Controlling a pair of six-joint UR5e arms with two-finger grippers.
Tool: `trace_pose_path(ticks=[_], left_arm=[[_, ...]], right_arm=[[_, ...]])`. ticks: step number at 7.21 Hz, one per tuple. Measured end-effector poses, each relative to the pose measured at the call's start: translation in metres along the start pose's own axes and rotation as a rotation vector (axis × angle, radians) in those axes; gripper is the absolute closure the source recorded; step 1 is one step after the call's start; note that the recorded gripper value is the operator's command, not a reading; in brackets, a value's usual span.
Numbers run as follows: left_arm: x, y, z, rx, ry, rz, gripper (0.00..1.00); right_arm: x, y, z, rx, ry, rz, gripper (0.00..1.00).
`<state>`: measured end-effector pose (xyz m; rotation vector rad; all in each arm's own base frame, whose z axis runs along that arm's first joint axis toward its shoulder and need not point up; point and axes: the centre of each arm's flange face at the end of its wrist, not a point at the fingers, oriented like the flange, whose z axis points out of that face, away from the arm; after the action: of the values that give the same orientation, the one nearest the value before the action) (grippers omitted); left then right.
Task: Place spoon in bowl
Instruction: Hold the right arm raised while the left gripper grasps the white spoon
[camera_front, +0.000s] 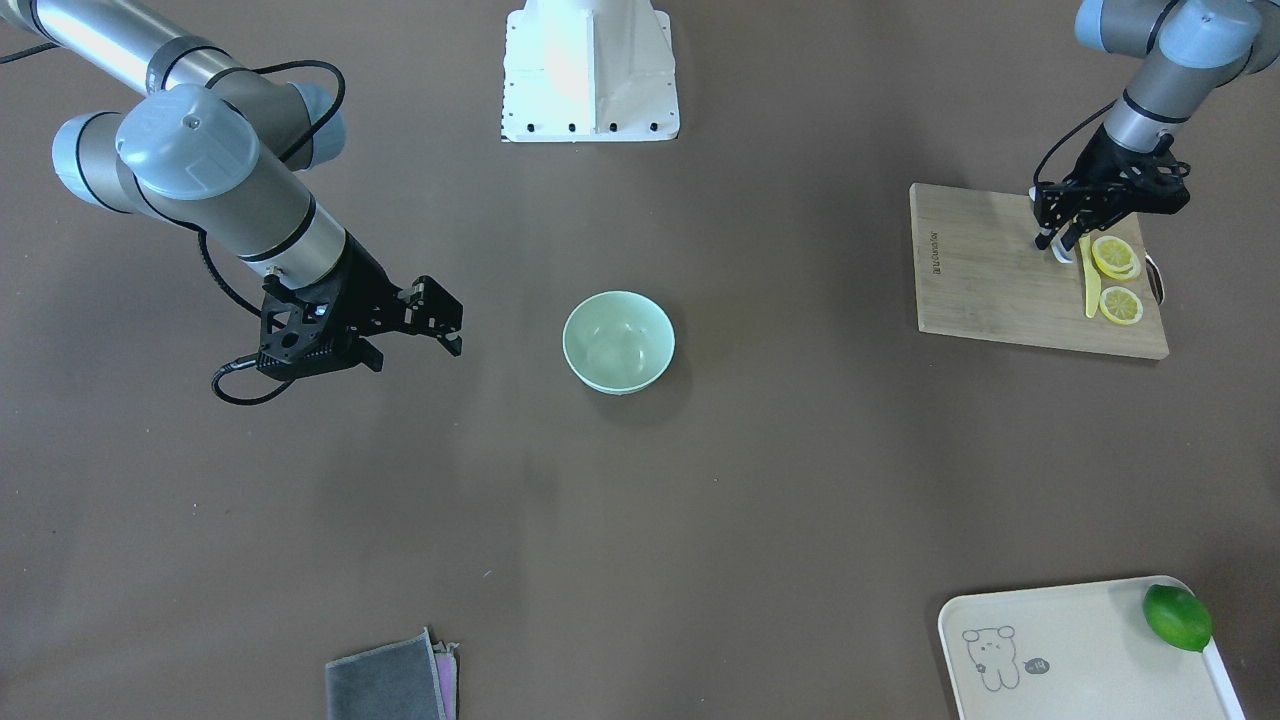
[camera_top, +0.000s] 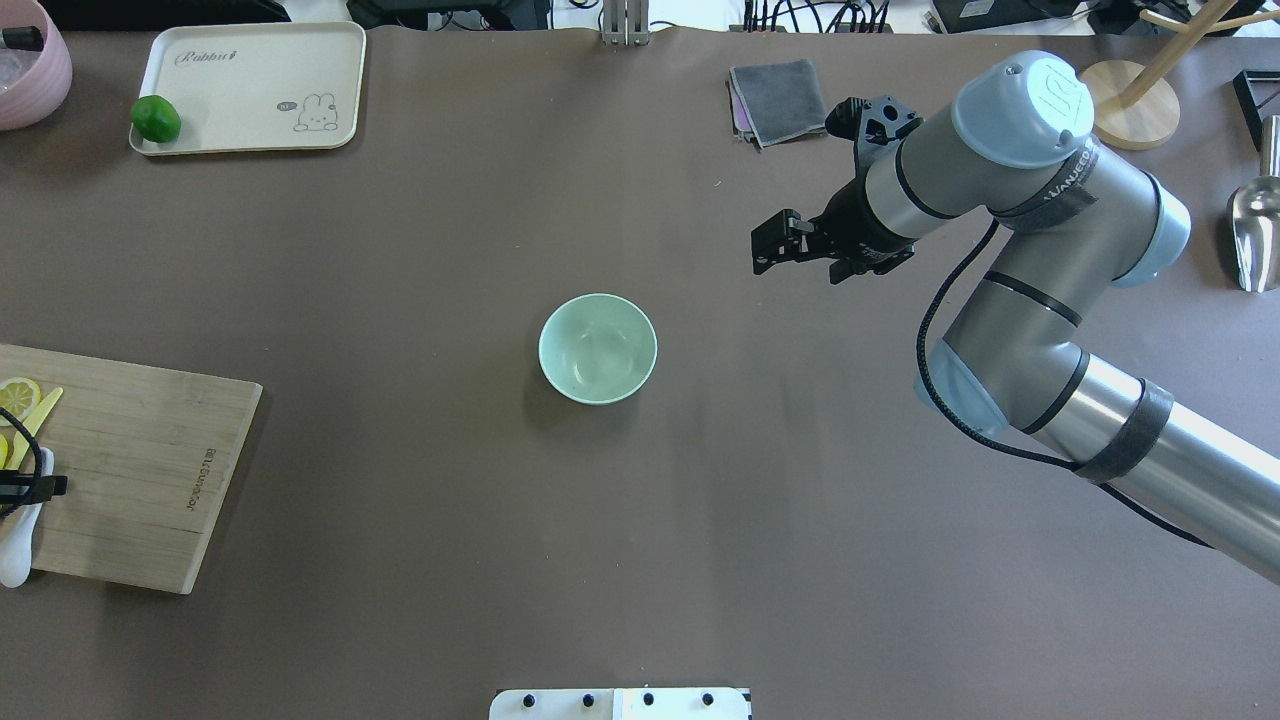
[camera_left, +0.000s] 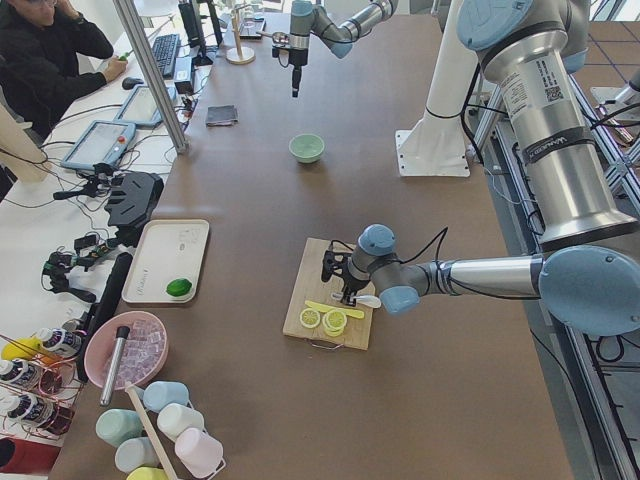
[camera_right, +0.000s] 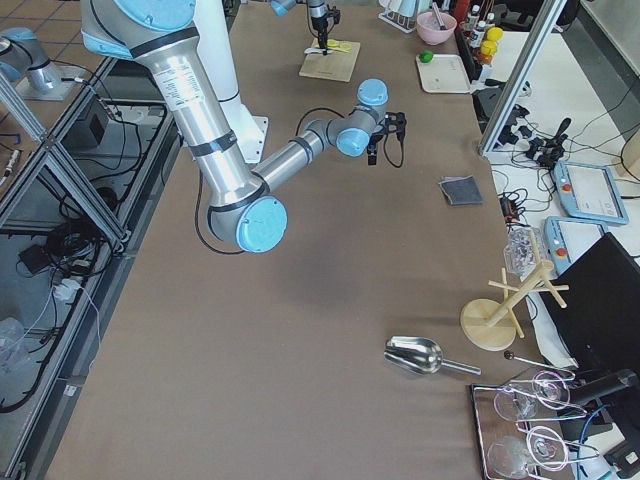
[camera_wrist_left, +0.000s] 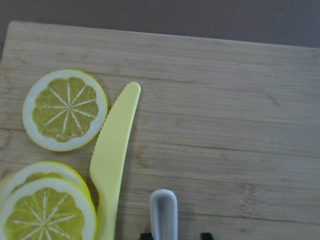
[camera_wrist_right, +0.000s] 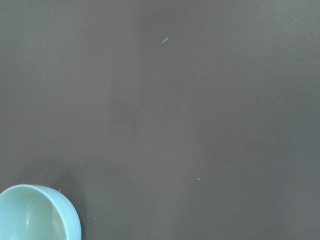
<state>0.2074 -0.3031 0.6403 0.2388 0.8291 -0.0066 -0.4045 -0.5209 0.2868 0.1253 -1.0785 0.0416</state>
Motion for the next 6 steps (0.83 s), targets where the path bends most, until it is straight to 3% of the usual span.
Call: trace_pose_path(ticks=[3, 4, 6], left_arm=[[0.0011, 0.0006, -0.0034, -0.002, 0.007, 0.01, 0.64], [-0.0002, 0.0004, -0.0044, 0.0, 0.005, 0.016, 0.7], [-0.0022, 0.0008, -0.0042, -0.001, 0.001, 0.027, 0.65]], right_arm=[[-0.0025, 0.0028, 0.0005, -0.004, -0.004, 0.004, 0.0], [-0.0032, 0.0037, 0.001, -0.005, -0.005, 0.004, 0.0], [-0.0056, 0.0068, 0.0033, -0.006, -0.005, 0.011, 0.0]])
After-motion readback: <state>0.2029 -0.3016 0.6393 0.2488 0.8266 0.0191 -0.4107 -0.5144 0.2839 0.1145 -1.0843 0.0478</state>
